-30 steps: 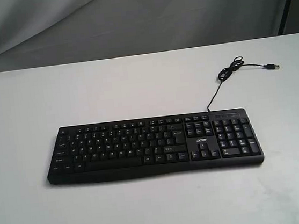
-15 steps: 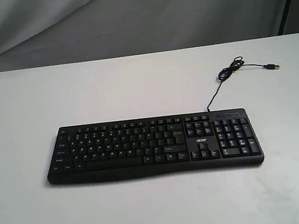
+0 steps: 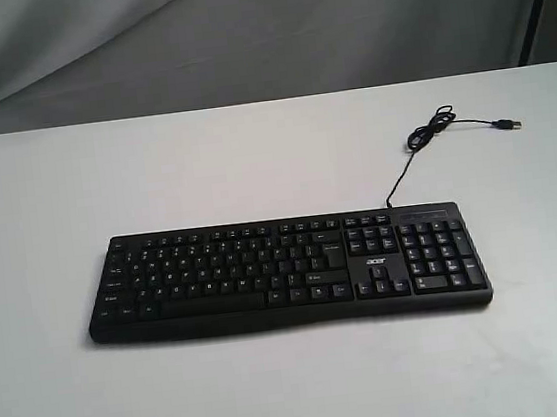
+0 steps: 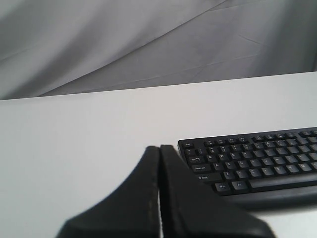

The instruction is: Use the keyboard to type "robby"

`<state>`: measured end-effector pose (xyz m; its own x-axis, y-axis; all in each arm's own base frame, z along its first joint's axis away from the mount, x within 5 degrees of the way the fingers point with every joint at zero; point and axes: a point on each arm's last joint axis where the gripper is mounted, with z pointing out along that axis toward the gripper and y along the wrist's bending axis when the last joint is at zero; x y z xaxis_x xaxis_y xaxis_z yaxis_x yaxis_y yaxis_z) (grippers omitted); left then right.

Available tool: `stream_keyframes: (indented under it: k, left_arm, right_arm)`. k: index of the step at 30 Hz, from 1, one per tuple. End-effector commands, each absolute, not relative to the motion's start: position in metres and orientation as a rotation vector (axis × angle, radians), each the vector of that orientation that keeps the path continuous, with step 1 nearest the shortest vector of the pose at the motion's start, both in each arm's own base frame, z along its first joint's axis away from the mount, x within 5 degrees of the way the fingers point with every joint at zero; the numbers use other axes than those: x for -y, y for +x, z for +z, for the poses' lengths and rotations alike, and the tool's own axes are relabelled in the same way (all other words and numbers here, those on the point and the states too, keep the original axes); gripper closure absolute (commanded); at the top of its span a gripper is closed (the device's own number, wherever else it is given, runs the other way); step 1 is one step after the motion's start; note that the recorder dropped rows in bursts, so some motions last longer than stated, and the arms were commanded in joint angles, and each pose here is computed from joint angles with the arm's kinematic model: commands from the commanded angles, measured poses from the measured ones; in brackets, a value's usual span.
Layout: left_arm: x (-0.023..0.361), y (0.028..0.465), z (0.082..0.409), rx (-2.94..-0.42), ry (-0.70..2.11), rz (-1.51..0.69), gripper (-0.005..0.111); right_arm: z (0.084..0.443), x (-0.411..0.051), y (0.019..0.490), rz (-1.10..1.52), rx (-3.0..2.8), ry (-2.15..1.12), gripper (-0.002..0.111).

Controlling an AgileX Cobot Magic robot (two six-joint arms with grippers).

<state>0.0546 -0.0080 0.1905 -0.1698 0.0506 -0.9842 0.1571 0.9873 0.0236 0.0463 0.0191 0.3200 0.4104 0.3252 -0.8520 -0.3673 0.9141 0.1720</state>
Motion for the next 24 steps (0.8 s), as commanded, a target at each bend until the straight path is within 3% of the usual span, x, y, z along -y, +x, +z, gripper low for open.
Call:
stream_keyframes:
  k: [1, 4, 7, 12, 15, 18, 24]
  left_arm:
    - [0.008, 0.055, 0.19, -1.736, 0.161, -0.097, 0.107]
    - [0.008, 0.055, 0.19, -1.736, 0.161, -0.097, 0.107]
    - [0.008, 0.055, 0.19, -1.736, 0.161, -0.097, 0.107]
    - [0.008, 0.055, 0.19, -1.736, 0.161, -0.097, 0.107]
    - [0.008, 0.055, 0.19, -1.736, 0.161, -0.097, 0.107]
    - [0.008, 0.055, 0.19, -1.736, 0.161, -0.097, 0.107]
    - [0.008, 0.055, 0.19, -1.736, 0.161, -0.097, 0.107]
  right_arm:
    - [0.381, -0.038, 0.085, 0.29, -1.079, -0.342, 0.108]
    - [0.437, -0.051, 0.142, 0.07, -1.007, -0.582, 0.108]
    - [0.459, -0.048, 0.186, -0.17, -1.088, -0.677, 0.108]
    - [0.477, -0.01, 0.242, -0.312, -1.426, -0.213, 0.108]
    - [0.47, -0.004, 0.26, -0.353, -1.555, -0.153, 0.108]
    - [0.458, -0.016, 0.276, -0.292, -1.663, -0.296, 0.108]
    - [0.434, -0.06, 0.304, 0.15, -1.836, -0.69, 0.108]
